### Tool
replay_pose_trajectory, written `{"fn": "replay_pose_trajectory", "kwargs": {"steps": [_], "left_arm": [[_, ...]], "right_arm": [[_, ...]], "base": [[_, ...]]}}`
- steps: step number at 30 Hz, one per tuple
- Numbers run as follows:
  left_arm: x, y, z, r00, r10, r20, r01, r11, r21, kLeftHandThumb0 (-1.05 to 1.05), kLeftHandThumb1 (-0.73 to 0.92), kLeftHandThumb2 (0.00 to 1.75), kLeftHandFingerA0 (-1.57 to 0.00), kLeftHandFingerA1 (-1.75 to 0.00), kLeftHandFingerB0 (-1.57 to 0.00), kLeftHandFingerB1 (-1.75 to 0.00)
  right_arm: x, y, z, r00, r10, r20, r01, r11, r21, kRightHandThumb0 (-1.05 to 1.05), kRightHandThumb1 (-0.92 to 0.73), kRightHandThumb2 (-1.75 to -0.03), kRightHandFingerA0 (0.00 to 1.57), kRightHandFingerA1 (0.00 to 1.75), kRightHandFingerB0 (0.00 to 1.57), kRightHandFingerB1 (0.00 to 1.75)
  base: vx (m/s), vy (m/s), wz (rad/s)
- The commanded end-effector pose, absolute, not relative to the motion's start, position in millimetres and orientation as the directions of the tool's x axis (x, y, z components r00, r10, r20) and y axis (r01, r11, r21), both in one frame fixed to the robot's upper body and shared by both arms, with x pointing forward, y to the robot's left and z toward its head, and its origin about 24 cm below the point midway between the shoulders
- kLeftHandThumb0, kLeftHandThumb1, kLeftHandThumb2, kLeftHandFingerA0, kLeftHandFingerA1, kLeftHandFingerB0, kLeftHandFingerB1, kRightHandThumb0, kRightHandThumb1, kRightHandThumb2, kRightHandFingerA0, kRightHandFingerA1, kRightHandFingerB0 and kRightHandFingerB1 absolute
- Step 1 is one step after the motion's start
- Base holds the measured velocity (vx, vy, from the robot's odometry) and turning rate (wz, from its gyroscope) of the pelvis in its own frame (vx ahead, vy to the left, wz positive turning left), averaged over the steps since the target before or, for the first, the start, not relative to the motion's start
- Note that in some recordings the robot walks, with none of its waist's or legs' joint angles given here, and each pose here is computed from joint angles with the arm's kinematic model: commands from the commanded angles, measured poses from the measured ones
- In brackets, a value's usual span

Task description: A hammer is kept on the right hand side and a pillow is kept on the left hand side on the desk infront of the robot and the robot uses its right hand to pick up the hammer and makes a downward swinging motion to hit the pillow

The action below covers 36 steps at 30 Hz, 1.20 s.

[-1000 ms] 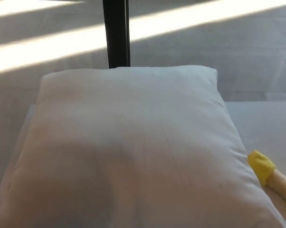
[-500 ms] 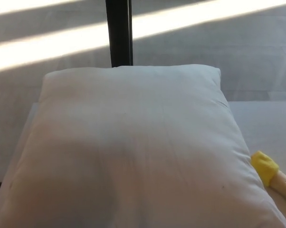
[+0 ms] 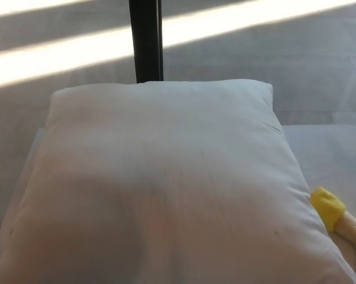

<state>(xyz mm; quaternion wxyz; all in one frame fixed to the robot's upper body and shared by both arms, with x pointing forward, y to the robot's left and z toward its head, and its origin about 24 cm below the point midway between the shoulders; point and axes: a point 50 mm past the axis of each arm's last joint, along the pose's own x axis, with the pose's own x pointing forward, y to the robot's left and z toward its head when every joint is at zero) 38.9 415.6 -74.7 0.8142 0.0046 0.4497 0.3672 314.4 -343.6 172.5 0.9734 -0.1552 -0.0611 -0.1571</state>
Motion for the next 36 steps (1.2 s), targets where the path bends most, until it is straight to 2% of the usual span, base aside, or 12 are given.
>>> {"fn": "replay_pose_trajectory", "kwargs": {"steps": [1, 13, 14, 15, 22, 23, 24, 28, 29, 32, 35, 36], "left_arm": [[37, 423, -69, 0.329, 0.62, -0.712, -0.606, 0.717, 0.345, -0.6, 0.75, 0.63, -0.72, -0.53, -0.54, -0.49], [34, 421, -70, 0.335, 0.615, -0.714, -0.605, 0.721, 0.337, -0.63, 0.74, 0.62, -0.7, -0.54, -0.55, -0.5], [35, 421, -70, 0.326, 0.621, -0.713, -0.625, 0.708, 0.33, -0.62, 0.73, 0.62, -0.71, -0.57, -0.59, -0.53], [35, 422, -70, 0.329, 0.621, -0.712, -0.623, 0.709, 0.33, -0.61, 0.74, 0.62, -0.72, -0.57, -0.61, -0.55], [35, 422, -69, 0.323, 0.628, -0.708, -0.61, 0.711, 0.351, -0.62, 0.74, 0.63, -0.72, -0.55, -0.55, -0.49], [34, 422, -69, 0.325, 0.625, -0.71, -0.614, 0.71, 0.344, -0.61, 0.75, 0.63, -0.73, -0.55, -0.55, -0.49], [34, 422, -69, 0.328, 0.623, -0.71, -0.61, 0.713, 0.344, -0.61, 0.76, 0.63, -0.72, -0.54, -0.58, -0.51], [35, 422, -69, 0.328, 0.624, -0.709, -0.621, 0.708, 0.335, -0.62, 0.74, 0.62, -0.74, -0.57, -0.59, -0.52], [35, 422, -69, 0.33, 0.622, -0.71, -0.618, 0.711, 0.336, -0.63, 0.74, 0.62, -0.73, -0.56, -0.58, -0.51], [35, 422, -69, 0.331, 0.623, -0.708, -0.621, 0.709, 0.333, -0.61, 0.75, 0.63, -0.72, -0.55, -0.56, -0.51], [35, 421, -70, 0.336, 0.622, -0.708, -0.639, 0.702, 0.314, -0.6, 0.74, 0.62, -0.72, -0.56, -0.55, -0.51], [34, 421, -70, 0.331, 0.62, -0.711, -0.636, 0.703, 0.317, -0.61, 0.75, 0.63, -0.7, -0.54, -0.53, -0.49]], "right_arm": [[322, -321, 172, 0.984, -0.142, 0.11, 0.176, 0.883, -0.436, -0.71, -0.66, -0.6, 0.27, 0.42, 0.37, 0.32], [332, -277, 139, 0.992, 0.06, -0.115, -0.121, 0.74, -0.661, -0.6, -0.6, -0.58, 0.38, 0.44, 0.41, 0.39], [334, -276, 136, 0.987, 0.068, -0.143, -0.147, 0.731, -0.667, -0.67, -0.49, -0.85, 0.34, 0.54, 0.37, 0.51], [335, -275, 134, 0.986, 0.072, -0.152, -0.157, 0.717, -0.679, -0.6, -0.61, -0.58, 0.39, 0.45, 0.43, 0.4], [342, -274, 125, 0.979, 0.049, -0.199, -0.184, 0.636, -0.749, -0.65, -0.6, -0.6, 0.42, 0.42, 0.44, 0.37], [343, -274, 122, 0.977, 0.05, -0.206, -0.192, 0.614, -0.766, -0.67, -0.5, -0.91, 0.4, 0.56, 0.3, 0.48], [343, -273, 120, 0.976, 0.053, -0.211, -0.202, 0.582, -0.788, -0.67, -0.63, -0.6, 0.45, 0.44, 0.44, 0.38], [344, -260, 105, 0.969, 0.073, -0.238, -0.242, 0.499, -0.832, -0.66, -0.64, -0.6, 0.42, 0.45, 0.45, 0.37], [344, -257, 102, 0.966, 0.08, -0.246, -0.253, 0.495, -0.831, -0.71, -0.53, -0.91, 0.36, 0.54, 0.37, 0.5], [344, -246, 93, 0.961, 0.105, -0.255, -0.273, 0.482, -0.832, -0.66, -0.59, -0.6, 0.41, 0.45, 0.44, 0.38], [344, -238, 86, 0.958, 0.119, -0.263, -0.288, 0.456, -0.842, -0.75, -0.52, -0.9, 0.38, 0.56, 0.37, 0.48], [344, -234, 84, 0.955, 0.127, -0.267, -0.296, 0.438, -0.849, -0.71, -0.6, -0.6, 0.4, 0.47, 0.45, 0.37]], "base": [[0.0, 0.0, 0.0], [0.0, 0.0, 0.0], [0.0, 0.0, 0.0], [0.0, 0.0, 0.0], [0.0, 0.0, 0.0], [0.0, 0.0, 0.0], [0.0, 0.0, 0.0], [0.0, 0.0, 0.0], [0.0, 0.0, 0.0], [0.0, 0.0, 0.0], [0.0, 0.0, 0.0], [0.0, 0.0, 0.0]]}}
